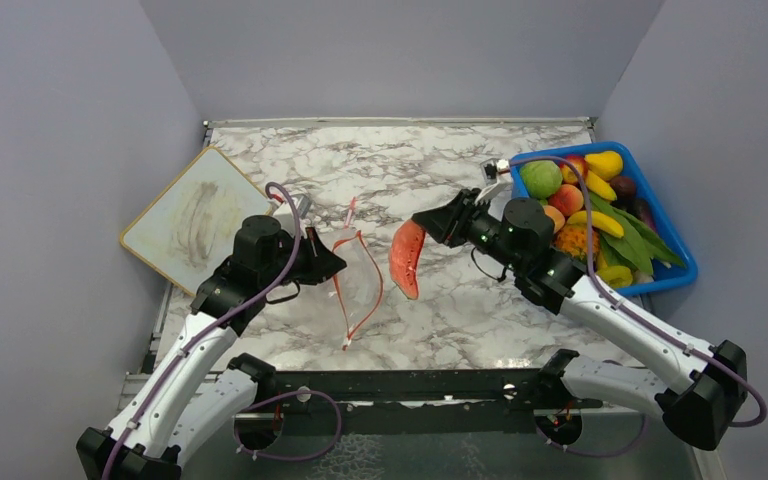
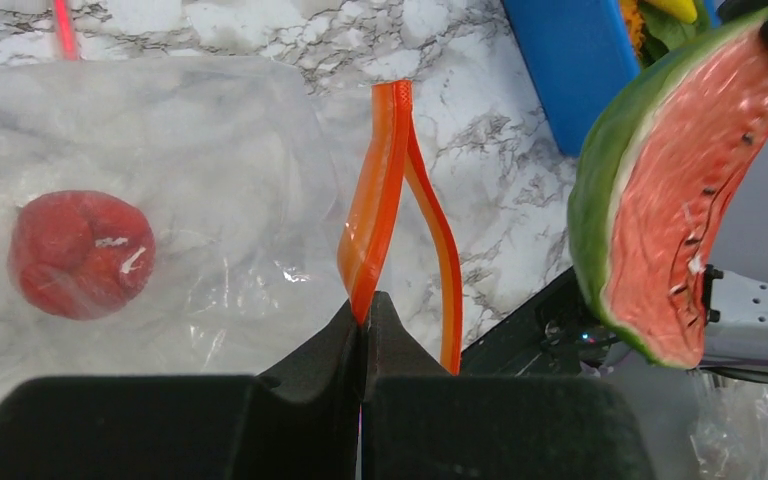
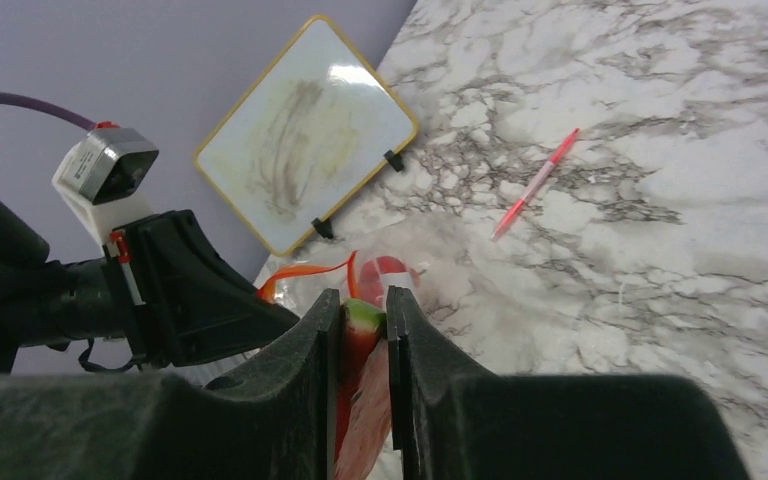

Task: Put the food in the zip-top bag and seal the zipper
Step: Place the fake fruit in the zipper food storage bag.

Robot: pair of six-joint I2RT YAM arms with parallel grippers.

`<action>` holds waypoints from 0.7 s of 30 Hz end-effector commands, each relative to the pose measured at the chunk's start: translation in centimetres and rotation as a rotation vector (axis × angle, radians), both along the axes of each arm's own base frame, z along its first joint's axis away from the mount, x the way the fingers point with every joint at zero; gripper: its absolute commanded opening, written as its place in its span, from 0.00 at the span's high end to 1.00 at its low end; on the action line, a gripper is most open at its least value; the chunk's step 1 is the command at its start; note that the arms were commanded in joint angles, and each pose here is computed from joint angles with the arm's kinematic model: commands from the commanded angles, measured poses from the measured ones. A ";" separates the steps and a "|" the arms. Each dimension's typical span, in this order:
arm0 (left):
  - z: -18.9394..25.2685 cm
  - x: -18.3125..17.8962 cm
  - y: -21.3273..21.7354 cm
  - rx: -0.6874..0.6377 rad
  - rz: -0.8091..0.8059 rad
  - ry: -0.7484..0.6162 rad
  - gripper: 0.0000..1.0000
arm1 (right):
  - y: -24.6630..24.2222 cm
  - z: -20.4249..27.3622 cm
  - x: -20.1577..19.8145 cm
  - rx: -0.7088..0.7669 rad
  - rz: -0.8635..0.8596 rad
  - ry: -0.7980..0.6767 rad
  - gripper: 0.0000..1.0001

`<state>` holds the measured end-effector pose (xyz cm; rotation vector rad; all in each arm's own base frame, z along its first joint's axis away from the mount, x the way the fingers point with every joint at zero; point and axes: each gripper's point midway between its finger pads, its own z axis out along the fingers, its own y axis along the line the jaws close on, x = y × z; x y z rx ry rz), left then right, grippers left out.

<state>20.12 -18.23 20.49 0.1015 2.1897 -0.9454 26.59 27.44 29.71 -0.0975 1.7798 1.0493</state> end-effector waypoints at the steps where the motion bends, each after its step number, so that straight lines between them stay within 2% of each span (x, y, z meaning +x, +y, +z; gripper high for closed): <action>1: 3.3 0.0 -1.1 -0.097 -0.011 -0.013 1.00 | 1.4 3.5 -0.3 0.147 -0.023 -0.079 0.99; 8: 5.5 -0.7 -1.9 -0.189 -0.023 0.015 1.00 | 4.0 3.2 -1.5 0.188 -0.061 -0.139 0.99; 21: 5.9 -1.3 -2.1 -0.244 -0.022 0.038 1.00 | 7.7 0.3 -2.8 0.063 -0.102 -0.198 0.99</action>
